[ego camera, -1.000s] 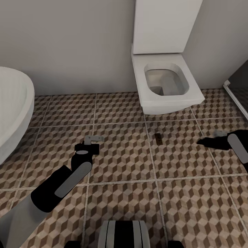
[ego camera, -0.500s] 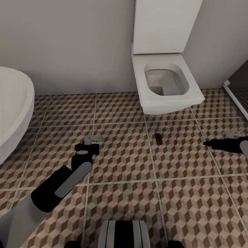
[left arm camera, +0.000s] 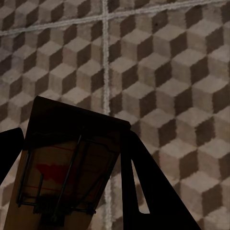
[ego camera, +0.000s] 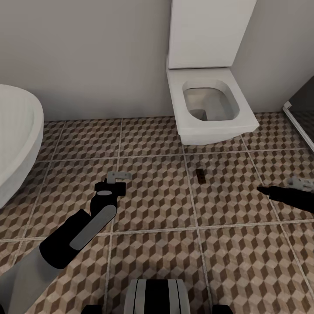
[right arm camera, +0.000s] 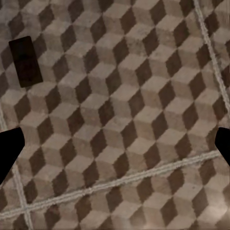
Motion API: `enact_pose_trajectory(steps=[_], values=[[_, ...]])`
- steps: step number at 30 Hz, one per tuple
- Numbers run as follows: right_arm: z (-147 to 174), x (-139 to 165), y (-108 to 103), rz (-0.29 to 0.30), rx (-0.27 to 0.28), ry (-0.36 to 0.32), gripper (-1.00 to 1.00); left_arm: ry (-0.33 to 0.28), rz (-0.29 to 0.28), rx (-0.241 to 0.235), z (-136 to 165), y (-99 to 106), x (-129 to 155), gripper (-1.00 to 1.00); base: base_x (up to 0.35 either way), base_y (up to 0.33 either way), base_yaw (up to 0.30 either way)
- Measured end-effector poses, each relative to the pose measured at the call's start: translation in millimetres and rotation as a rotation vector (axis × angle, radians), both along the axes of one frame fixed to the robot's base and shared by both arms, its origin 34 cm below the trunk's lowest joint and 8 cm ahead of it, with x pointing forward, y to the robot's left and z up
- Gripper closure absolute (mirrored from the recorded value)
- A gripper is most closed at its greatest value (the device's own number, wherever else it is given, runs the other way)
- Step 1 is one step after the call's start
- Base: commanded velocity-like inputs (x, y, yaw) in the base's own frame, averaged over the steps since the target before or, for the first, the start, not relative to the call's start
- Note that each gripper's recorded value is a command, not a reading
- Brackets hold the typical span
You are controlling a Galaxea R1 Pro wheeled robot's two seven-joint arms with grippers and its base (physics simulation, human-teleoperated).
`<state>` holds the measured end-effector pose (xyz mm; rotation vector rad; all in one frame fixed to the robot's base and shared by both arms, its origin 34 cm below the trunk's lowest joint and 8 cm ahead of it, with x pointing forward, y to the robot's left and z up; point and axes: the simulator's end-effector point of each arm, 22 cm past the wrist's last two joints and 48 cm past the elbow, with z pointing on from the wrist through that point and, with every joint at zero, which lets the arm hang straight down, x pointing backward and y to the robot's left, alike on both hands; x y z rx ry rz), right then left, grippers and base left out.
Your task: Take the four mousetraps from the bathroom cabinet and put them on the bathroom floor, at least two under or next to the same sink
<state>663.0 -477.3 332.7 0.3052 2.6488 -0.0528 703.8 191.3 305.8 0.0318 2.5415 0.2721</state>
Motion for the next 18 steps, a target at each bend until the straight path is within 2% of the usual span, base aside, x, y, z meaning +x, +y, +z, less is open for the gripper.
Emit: enact_pose_trajectory(steps=[7,18], values=[[-14.3,-5.0,31.3,-0.012,0.076,-0.001,-1.00,-0.001,0.000,-0.003,0.5,-1.7,0.4,1.00,0.025,-0.049,0.000],[-20.8,-7.2,45.3,0.000,0.095,0.008,-1.00,-0.004,0.005,-0.016,1.1,-7.3,1.0,1.00,0.116,-0.145,0.000]])
